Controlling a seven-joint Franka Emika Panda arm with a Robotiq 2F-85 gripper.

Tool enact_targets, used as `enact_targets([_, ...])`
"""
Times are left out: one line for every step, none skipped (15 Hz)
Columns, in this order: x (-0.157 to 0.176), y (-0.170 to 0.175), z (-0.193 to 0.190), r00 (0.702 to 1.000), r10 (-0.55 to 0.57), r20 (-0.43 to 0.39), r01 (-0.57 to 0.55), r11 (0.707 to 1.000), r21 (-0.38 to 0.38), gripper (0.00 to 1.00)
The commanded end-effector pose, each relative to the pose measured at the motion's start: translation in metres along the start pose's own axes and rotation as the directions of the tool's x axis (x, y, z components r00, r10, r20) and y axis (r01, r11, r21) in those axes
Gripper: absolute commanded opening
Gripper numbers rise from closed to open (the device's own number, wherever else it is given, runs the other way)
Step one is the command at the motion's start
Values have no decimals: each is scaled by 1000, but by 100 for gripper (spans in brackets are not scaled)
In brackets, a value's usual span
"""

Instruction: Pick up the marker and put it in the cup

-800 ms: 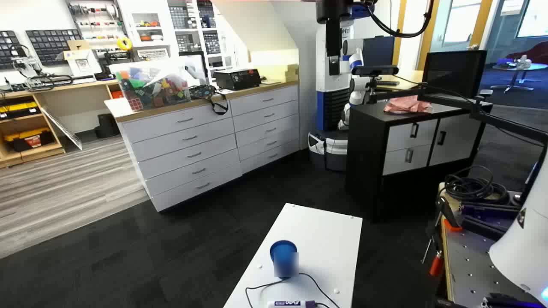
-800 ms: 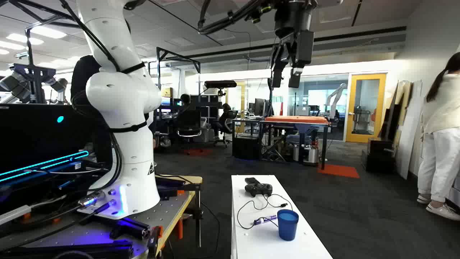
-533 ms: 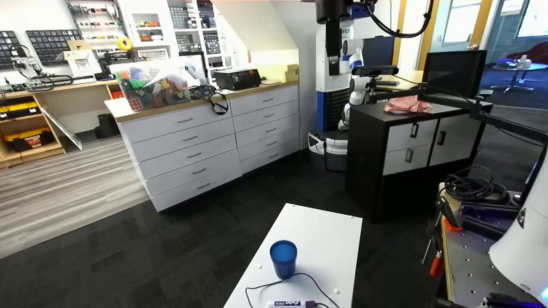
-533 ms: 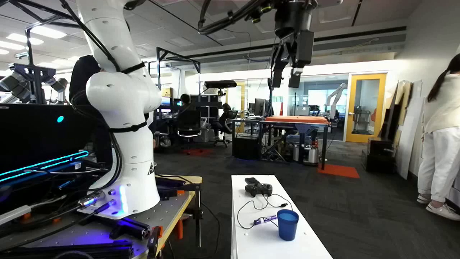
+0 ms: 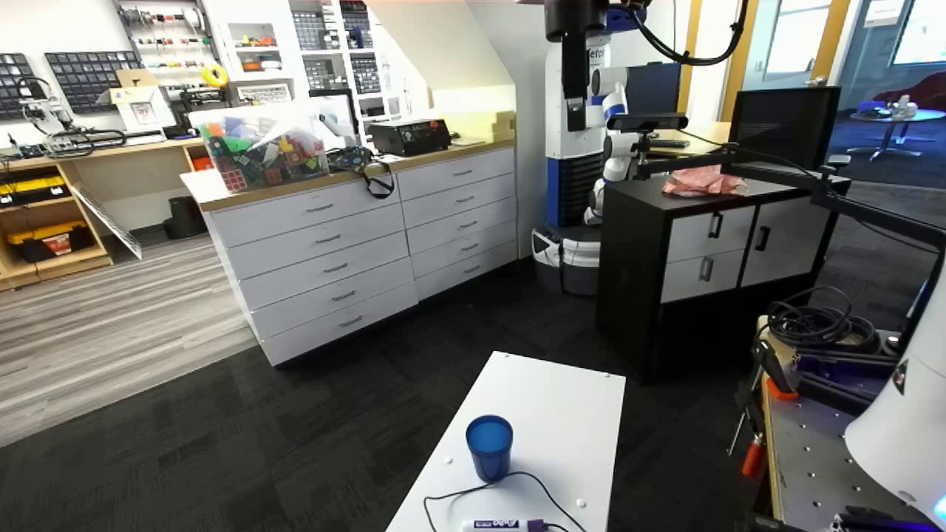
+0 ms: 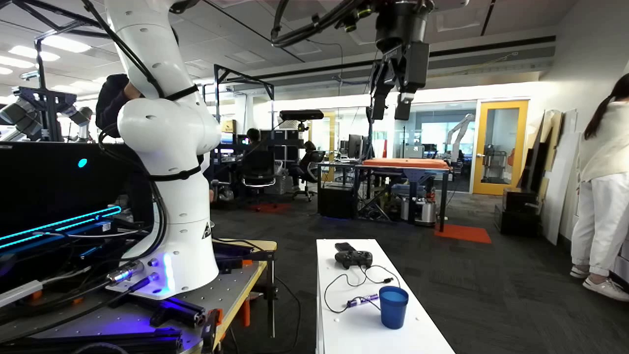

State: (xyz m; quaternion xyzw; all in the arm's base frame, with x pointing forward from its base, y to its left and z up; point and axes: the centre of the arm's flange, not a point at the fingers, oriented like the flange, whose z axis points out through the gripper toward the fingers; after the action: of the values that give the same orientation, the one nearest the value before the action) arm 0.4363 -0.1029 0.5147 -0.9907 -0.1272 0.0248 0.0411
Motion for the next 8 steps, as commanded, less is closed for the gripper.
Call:
enact_targets([11, -4, 15, 1000, 16, -5, -16, 1000, -24, 100])
enact_targets([15, -8, 20, 1000, 13, -1, -13, 1000, -25, 100])
enact_targets([19, -12, 26, 1000, 11, 3, -11, 1000, -29, 100])
enact_targets([22, -14, 30, 1000, 11, 7, -10, 999, -32, 100])
enact_targets([27, -19, 37, 1000, 11, 9, -11, 999, -32, 100])
enact_targets([30, -22, 42, 1000, 15, 11, -14, 999, -35, 100])
enact_targets([34, -27, 47, 1000, 17, 14, -16, 999, -35, 100])
enact_targets([37, -31, 52, 1000, 17, 16, -16, 999, -39, 100])
